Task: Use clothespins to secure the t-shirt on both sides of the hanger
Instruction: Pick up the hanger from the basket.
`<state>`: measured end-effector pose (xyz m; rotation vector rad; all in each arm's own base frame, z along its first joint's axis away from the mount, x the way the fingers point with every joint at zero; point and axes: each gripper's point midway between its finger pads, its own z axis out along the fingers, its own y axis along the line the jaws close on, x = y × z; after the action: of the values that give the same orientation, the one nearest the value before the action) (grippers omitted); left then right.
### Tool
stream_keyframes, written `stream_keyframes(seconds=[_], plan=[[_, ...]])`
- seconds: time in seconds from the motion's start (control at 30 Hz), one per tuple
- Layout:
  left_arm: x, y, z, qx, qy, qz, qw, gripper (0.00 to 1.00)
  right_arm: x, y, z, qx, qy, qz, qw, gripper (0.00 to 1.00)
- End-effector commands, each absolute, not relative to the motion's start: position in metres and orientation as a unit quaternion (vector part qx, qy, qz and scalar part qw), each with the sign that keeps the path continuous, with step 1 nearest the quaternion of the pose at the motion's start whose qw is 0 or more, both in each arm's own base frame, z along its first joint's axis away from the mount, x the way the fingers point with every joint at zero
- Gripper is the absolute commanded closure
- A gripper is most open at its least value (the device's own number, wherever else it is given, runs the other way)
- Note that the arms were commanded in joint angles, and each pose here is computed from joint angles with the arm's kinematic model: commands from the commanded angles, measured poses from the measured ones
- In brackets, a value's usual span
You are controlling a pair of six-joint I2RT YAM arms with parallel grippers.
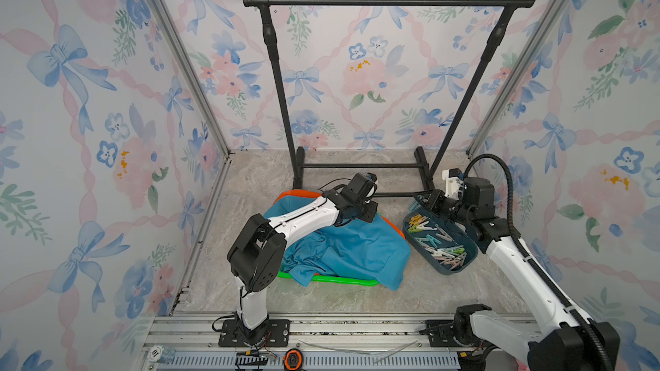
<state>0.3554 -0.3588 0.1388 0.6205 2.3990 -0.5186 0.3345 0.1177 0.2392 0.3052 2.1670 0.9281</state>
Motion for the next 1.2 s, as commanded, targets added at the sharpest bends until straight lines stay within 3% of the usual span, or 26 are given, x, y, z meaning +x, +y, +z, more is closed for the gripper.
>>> stream_keyframes(seconds=[0.0,0.27,0.93,1.17], plan=[[0.360,-0.357,0.181,0.225,0.887,-0.218,0.340,0.54,0.332,0.116,0.241,0.112,0.845,0.363,0.375,0.70],[0.382,-0.340,0.190,0.213,0.887,-0.221,0.345,0.59,0.332,0.117,0.242,0.112,0.845,0.365,0.375,0.70],[0.422,-0.366,0.128,0.230,0.906,-0.191,0.299,0.62,0.328,0.116,0.235,0.111,0.849,0.358,0.371,0.71],[0.424,-0.373,0.123,0.235,0.906,-0.195,0.294,0.70,0.327,0.115,0.235,0.111,0.850,0.357,0.372,0.70]])
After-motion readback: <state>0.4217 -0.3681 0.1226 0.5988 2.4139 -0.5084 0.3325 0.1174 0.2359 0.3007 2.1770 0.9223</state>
